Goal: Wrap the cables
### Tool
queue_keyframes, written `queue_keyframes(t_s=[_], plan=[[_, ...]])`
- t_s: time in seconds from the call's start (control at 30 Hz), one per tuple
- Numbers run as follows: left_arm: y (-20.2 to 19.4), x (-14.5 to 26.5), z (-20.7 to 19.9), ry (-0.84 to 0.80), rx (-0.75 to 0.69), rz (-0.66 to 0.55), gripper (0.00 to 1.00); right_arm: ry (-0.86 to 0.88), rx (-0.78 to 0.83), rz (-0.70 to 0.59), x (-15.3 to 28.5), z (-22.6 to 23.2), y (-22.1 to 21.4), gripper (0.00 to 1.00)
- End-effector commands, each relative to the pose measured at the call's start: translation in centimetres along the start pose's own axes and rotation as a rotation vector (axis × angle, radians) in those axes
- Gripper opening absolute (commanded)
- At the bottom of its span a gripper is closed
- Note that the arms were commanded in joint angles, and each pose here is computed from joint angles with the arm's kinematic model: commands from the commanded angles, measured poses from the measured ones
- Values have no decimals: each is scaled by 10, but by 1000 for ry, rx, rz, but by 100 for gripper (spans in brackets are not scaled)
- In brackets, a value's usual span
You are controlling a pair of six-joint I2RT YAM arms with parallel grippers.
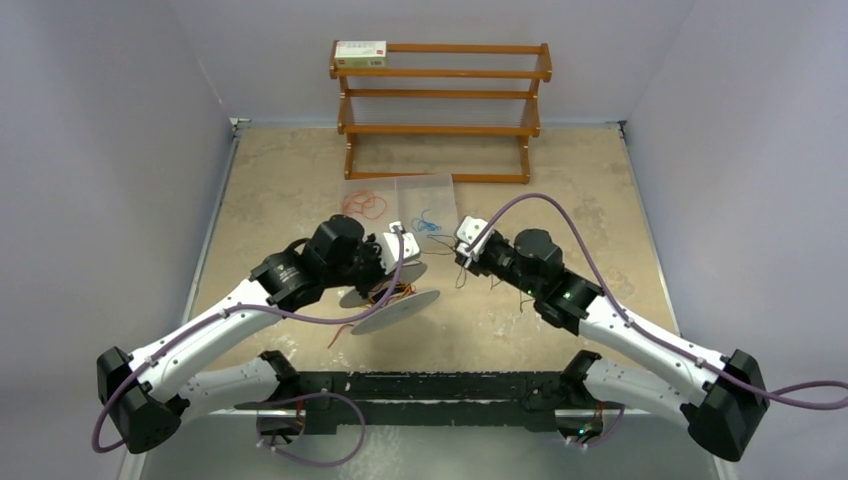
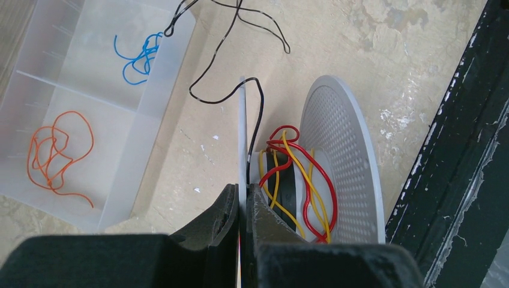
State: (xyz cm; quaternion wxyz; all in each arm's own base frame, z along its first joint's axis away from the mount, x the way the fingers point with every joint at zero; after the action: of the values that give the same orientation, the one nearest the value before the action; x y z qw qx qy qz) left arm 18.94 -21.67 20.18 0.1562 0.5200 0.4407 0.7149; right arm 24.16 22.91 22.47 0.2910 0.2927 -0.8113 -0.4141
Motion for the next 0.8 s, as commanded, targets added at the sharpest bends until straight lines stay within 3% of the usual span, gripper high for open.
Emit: queue_keyframes(t_s=[0.0,0.4,0.63,0.77], plan=[[23,7,7,44,-13,-116,0,37,-82,-149,-9,-4,41,47],[25,10,5,33,-13,-130,0,60,-131,-165,-32,-3,47,45],[25,16,2,33,-1,-150,0,-96,-45,-126,-2,-43,45,49],[25,16,2,34,4,-163,0,-202,-67,-48,8,-65,23,52]])
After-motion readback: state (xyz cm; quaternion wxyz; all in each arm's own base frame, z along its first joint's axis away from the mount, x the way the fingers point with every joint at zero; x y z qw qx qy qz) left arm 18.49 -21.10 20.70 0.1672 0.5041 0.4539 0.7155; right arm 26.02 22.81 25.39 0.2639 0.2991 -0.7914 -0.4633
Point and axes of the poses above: each gripper's point midway between its finger pads, its own x axis back along the fingers, its own z axis along the line the jaws close on, y = z × x, the point moved 2 cm from there along x, back along the fingers, and after that the axes turned 5 degrees about x, right-handed, at the moved point
